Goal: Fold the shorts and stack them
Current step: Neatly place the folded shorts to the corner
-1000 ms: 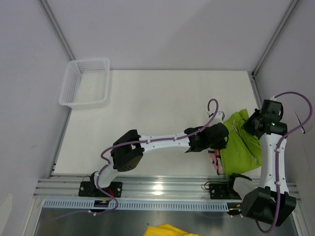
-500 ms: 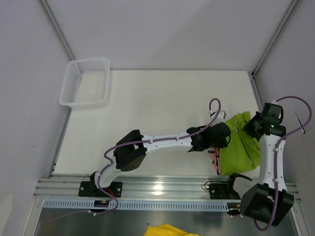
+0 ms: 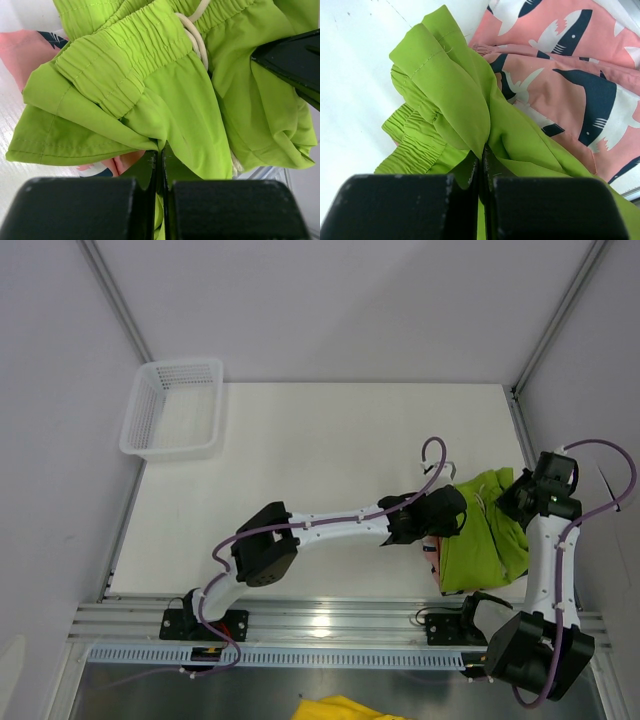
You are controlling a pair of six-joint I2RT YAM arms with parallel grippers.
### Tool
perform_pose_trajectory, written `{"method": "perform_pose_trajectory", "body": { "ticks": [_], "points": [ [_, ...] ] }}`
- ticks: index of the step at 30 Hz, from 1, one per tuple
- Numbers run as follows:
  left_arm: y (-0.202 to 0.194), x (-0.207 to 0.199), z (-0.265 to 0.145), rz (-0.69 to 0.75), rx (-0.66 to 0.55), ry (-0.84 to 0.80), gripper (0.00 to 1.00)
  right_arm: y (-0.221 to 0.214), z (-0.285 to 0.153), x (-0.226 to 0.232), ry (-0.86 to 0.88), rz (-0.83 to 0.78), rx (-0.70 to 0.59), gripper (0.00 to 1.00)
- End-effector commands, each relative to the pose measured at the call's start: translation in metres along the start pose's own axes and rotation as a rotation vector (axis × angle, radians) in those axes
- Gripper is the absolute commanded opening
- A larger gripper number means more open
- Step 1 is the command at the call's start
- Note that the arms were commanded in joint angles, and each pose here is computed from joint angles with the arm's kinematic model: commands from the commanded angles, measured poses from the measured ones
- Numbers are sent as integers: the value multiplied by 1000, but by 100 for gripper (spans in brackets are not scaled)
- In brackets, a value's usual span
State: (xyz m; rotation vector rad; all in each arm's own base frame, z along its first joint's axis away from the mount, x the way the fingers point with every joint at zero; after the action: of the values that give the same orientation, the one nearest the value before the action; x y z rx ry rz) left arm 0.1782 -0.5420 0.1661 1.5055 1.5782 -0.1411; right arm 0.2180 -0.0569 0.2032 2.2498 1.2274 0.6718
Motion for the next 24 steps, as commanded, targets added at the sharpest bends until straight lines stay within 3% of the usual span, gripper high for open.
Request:
{"method": "perform_pose_trajectory", "body": {
  "ticks": [1, 6, 13, 15, 16, 17, 19, 20, 24],
  "points": [
    [-1, -7, 7, -14, -6, -38, 0, 11, 1, 3, 32, 12, -58, 0],
    [-8, 1, 10, -25, 9, -27, 1, 11, 9, 2, 29, 19, -37, 0],
    [-18, 14, 15, -37, 33, -6, 9, 15, 20, 0, 23, 27, -7, 1],
    [-20, 17, 17, -32, 39, 7, 21, 14, 22, -2, 11, 32, 1, 9],
    [-21, 19, 17, -28, 41, 15, 26, 13, 23, -3, -1, 35, 1, 20],
    [-19, 22, 17, -19, 39, 26, 34, 13, 24, -5, -6, 43, -2, 48],
    [-20, 29, 15, -12, 41, 61, 47, 14, 24, -9, -6, 71, -16, 62],
    [-17, 29, 11, -13, 28, 70, 63, 17, 24, -9, 4, 73, -31, 62],
    [-8, 42, -3, -9, 3, 126, 82, 34, 19, -8, 2, 95, -51, 64]
  ]
}}
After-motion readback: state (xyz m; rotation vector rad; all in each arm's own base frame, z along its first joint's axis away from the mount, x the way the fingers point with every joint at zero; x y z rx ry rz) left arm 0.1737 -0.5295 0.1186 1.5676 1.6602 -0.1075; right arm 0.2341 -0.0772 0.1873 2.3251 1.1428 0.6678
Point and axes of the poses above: each gripper's point midway between its finger pads, its own z axis out along the fingers, its own x axis along the line the jaws close on, y = z × x, the point moved 6 cm from there along -z, back along the fingers, and after that the axes turned 12 degrees about -z, right-handed, at the moved point
